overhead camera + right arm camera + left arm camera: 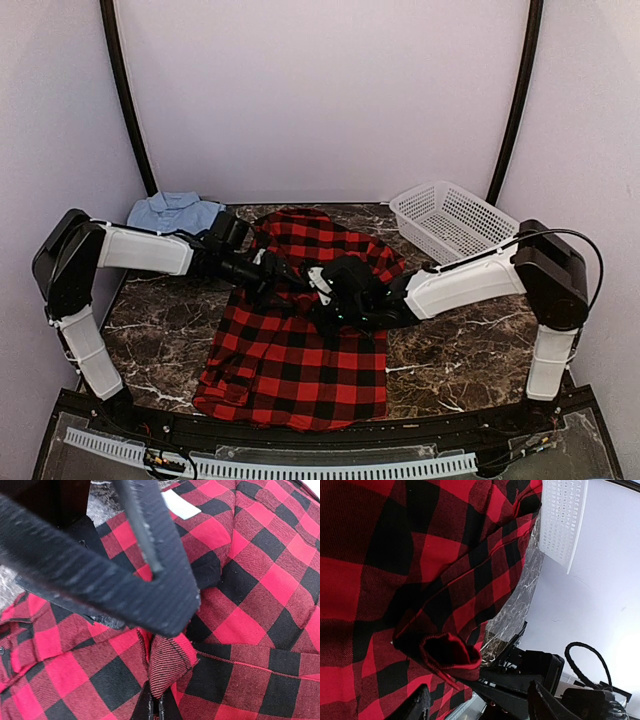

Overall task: Fold and stack the long sleeve shirts
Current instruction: Fold the 1/3-folded shirt at the center of the board.

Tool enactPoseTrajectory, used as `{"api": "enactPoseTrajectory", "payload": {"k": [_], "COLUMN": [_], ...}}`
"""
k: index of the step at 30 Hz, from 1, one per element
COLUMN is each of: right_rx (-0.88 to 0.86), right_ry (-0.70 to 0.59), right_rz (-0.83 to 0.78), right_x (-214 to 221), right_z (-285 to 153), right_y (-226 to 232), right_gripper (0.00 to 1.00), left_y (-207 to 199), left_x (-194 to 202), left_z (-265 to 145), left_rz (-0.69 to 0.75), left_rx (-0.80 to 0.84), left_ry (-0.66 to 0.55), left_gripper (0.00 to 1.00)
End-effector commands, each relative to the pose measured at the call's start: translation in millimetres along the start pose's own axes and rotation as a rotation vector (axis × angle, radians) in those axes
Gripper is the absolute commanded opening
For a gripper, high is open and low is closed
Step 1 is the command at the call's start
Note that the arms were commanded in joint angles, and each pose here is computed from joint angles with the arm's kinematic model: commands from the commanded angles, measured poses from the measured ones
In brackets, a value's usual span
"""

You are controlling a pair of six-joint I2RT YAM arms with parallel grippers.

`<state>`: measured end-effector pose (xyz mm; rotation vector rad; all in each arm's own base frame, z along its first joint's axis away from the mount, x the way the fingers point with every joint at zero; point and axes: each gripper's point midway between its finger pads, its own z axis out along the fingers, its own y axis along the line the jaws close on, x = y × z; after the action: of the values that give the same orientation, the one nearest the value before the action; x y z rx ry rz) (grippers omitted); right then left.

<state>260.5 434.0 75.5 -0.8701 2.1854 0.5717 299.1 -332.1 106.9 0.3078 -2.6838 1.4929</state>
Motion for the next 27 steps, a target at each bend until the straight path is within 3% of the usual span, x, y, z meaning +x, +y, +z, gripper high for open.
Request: {"api": "enactPoseTrajectory", "payload": {"k": [1, 16, 27], "right_rx": [0.056, 0.103, 0.055], "right_ry": [-0.032, -0.022, -0.019], "right_rz": [-0.074, -0.224, -0.241], "right_x": [-9, 7, 10], "right_z": [3, 5, 4], "right_y": [2, 9, 19], "right_gripper": [0.0, 0.02, 0.21], "left_y": [22, 37, 29], "left_x": [4, 1, 5], "left_z": [8, 28, 23], "left_rz": [-0.027, -0.06, -0.035], "left_rx": [-0.064, -0.113, -0.114], "left_ry": [0.017, 0.018, 0.001], "left_gripper": [0.66, 0.66, 0.66]}}
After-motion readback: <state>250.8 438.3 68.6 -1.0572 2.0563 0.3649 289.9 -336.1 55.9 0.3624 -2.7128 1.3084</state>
